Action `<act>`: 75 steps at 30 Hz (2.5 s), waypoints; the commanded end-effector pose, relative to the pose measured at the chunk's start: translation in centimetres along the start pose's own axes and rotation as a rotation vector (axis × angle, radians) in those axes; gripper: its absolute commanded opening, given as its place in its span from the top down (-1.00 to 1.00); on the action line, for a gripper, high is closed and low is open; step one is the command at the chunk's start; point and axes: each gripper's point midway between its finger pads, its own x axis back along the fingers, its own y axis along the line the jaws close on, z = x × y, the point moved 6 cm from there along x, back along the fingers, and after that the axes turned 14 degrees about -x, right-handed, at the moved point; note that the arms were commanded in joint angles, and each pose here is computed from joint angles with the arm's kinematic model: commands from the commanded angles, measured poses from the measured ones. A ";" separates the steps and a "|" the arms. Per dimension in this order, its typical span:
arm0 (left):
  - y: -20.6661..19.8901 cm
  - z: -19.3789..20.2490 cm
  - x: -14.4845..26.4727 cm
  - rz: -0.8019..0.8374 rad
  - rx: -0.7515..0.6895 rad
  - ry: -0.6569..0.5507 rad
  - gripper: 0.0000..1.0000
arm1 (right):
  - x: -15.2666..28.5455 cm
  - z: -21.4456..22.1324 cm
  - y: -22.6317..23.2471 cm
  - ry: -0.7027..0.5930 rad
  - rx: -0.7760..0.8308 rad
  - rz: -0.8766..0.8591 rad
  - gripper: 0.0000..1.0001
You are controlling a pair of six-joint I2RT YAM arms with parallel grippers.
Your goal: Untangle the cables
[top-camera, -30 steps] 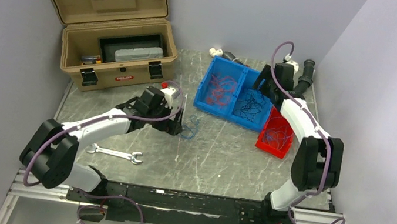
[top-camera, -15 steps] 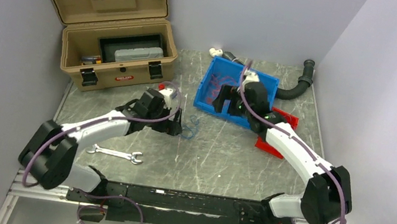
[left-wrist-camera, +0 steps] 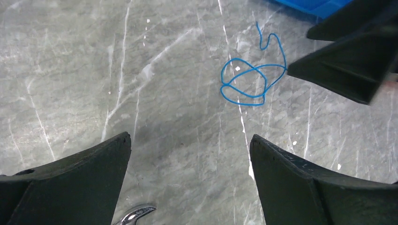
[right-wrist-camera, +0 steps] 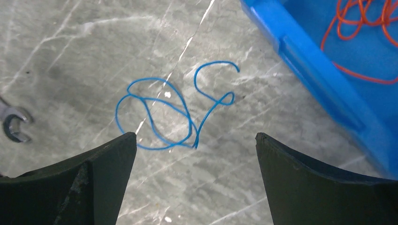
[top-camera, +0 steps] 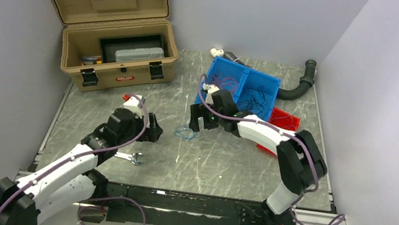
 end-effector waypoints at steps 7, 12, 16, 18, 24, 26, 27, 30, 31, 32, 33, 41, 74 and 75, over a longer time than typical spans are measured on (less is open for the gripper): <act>-0.3 -1.9 1.6 0.070 -0.080 -0.240 -0.99 | -4.1 -3.1 1.0 0.019 0.113 -0.024 -1.00; -0.2 -2.3 2.1 0.075 -0.125 -0.286 -0.99 | -6.0 -1.5 0.8 0.120 0.087 -0.053 -1.00; 0.0 -2.1 2.3 0.064 -0.126 -0.287 -0.99 | -6.4 0.3 1.3 0.186 0.091 -0.092 -1.00; 0.0 -2.0 2.3 0.066 -0.125 -0.294 -0.99 | -6.3 1.1 1.9 0.209 0.105 -0.097 -1.00; -0.1 -2.2 2.4 0.070 -0.124 -0.298 -0.99 | -5.8 3.2 3.0 0.245 0.148 -0.063 -1.00; -0.1 -2.3 2.4 0.070 -0.124 -0.297 -0.99 | -5.8 3.9 3.1 0.251 0.173 -0.023 -1.00; -0.1 -2.3 2.4 0.068 -0.123 -0.296 -0.99 | -5.8 4.2 3.3 0.252 0.190 0.000 -1.00; -0.1 -2.4 2.5 0.067 -0.125 -0.300 -0.99 | -5.7 5.0 3.1 0.248 0.239 0.113 -1.00; -0.1 -2.4 2.5 0.067 -0.124 -0.301 -0.99 | -5.7 5.1 2.8 0.244 0.255 0.165 -1.00; -0.1 -2.4 2.5 0.067 -0.123 -0.299 -0.99 | -5.8 5.2 2.6 0.240 0.273 0.212 -1.00; -0.1 -2.4 2.6 0.068 -0.123 -0.302 -0.99 | -5.8 5.4 2.3 0.233 0.288 0.258 -0.99; -0.1 -2.4 2.7 0.067 -0.123 -0.301 -0.99 | -5.0 6.2 1.0 0.171 0.286 0.407 -0.41; 0.5 0.0 2.8 0.098 -0.211 -0.425 -0.98 | 10.9 -6.2 -0.7 -0.397 -0.128 0.238 1.00; 0.5 0.0 2.8 0.095 -0.210 -0.427 -0.98 | 11.5 -6.3 -1.1 -0.406 -0.137 0.246 1.00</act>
